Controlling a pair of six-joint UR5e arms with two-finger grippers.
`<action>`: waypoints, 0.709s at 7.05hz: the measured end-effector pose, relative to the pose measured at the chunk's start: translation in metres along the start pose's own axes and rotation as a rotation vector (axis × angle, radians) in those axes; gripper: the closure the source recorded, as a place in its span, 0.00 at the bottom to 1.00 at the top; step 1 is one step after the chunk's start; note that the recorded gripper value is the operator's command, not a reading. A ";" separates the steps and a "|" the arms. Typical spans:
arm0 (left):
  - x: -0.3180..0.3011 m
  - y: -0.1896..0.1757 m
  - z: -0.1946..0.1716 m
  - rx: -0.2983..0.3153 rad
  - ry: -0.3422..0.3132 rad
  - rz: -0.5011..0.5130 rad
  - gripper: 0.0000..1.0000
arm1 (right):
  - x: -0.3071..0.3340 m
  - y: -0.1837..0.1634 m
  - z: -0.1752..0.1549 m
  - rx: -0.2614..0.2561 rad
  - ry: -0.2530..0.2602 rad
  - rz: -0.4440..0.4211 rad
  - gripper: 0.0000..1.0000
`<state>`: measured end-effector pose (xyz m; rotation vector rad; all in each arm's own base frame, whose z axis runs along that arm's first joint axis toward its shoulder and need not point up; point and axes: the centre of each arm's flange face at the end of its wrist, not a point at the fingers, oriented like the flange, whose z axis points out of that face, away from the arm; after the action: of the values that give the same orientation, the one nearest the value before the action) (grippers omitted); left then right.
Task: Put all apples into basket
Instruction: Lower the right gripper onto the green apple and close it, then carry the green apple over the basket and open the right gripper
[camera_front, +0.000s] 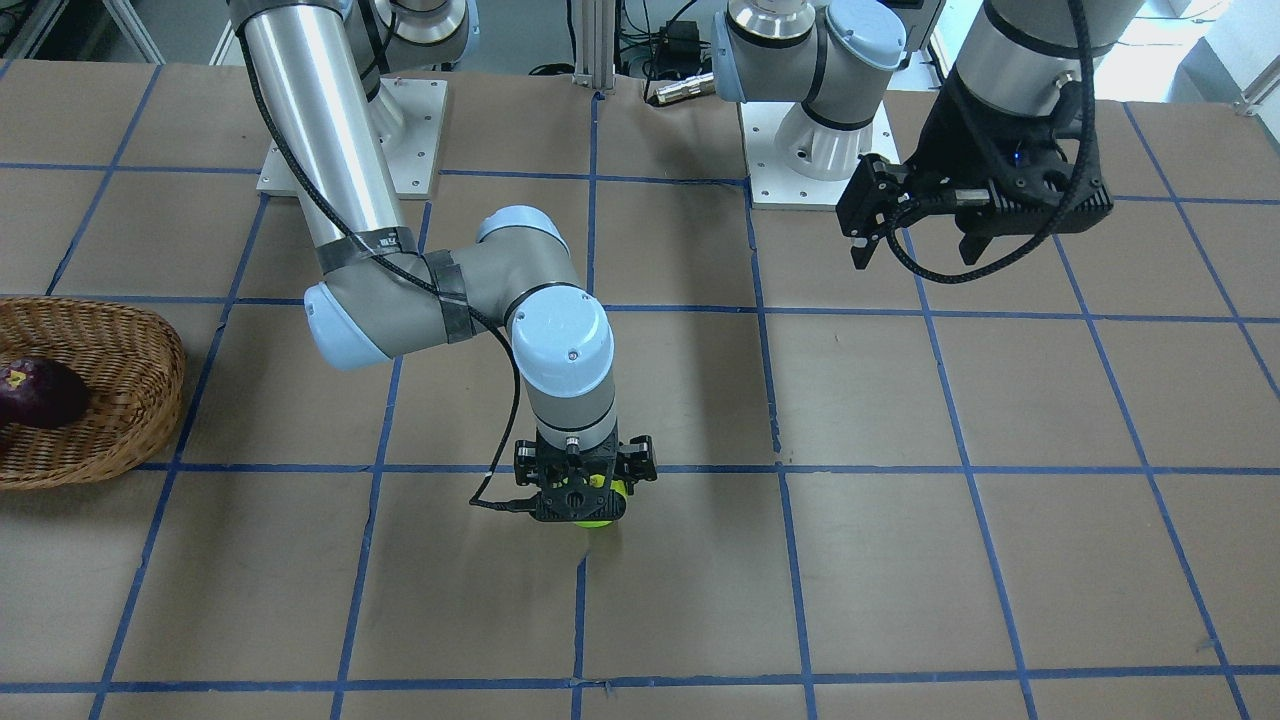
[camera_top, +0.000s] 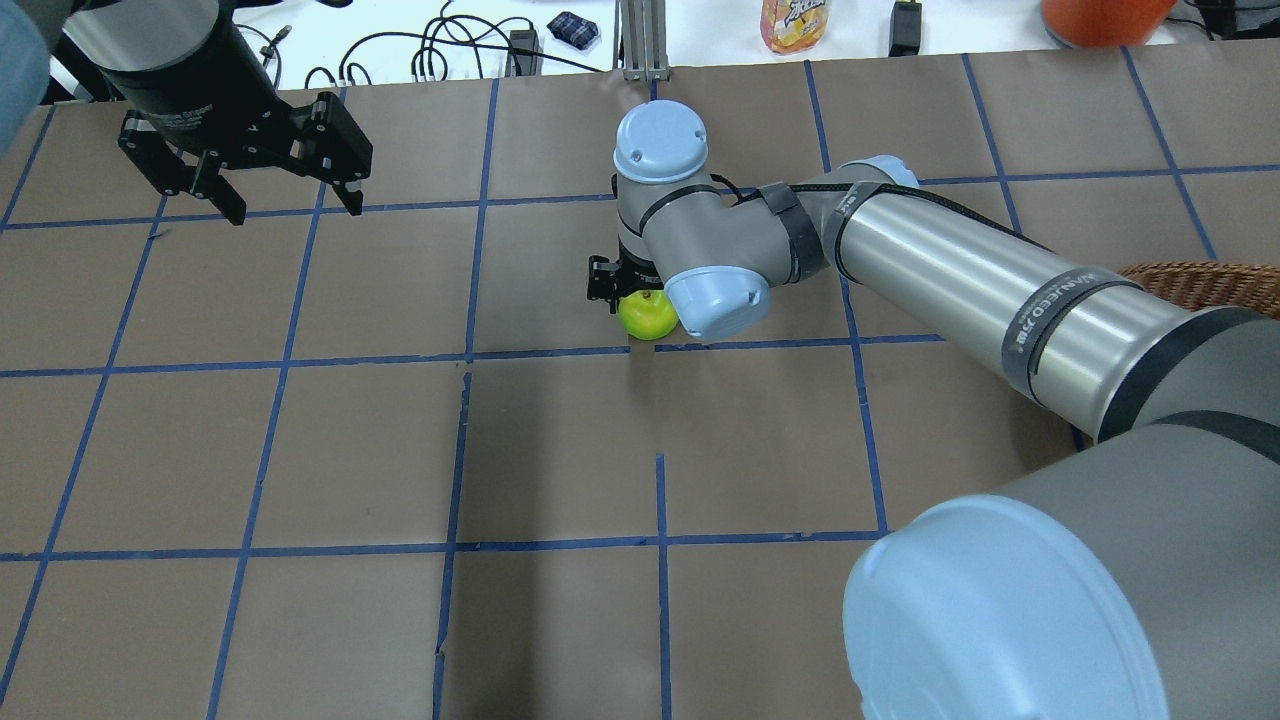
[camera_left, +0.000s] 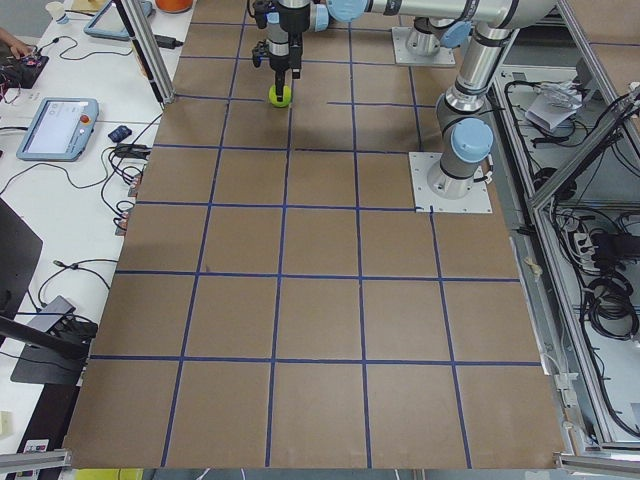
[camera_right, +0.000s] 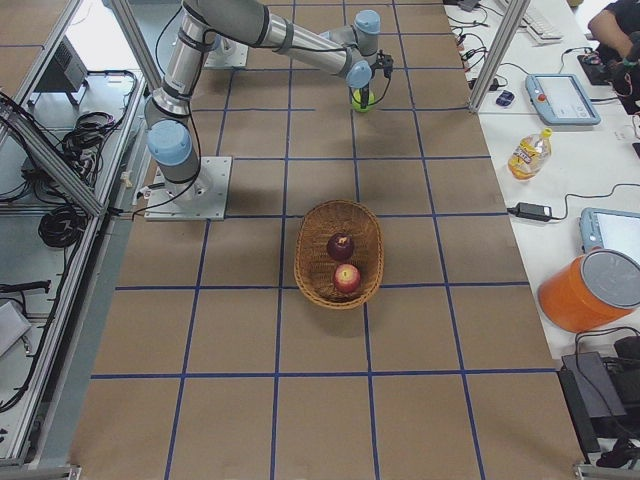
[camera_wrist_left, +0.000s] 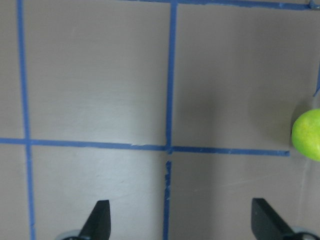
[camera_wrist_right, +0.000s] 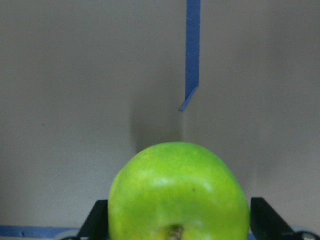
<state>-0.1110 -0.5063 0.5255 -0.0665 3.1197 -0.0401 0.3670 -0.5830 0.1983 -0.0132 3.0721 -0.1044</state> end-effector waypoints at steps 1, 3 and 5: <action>-0.001 0.004 -0.008 0.012 0.000 0.026 0.00 | 0.000 -0.001 0.003 0.001 0.000 -0.001 0.60; -0.001 0.013 -0.017 0.022 0.007 0.044 0.00 | 0.001 -0.002 -0.017 0.023 -0.001 -0.006 0.59; -0.003 0.013 -0.016 0.022 0.009 0.044 0.00 | 0.044 0.001 -0.093 0.026 0.021 0.026 0.57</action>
<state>-0.1094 -0.4932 0.5417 0.0023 3.1273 -0.0736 0.3166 -0.5759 0.2882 0.0301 3.0899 -0.1447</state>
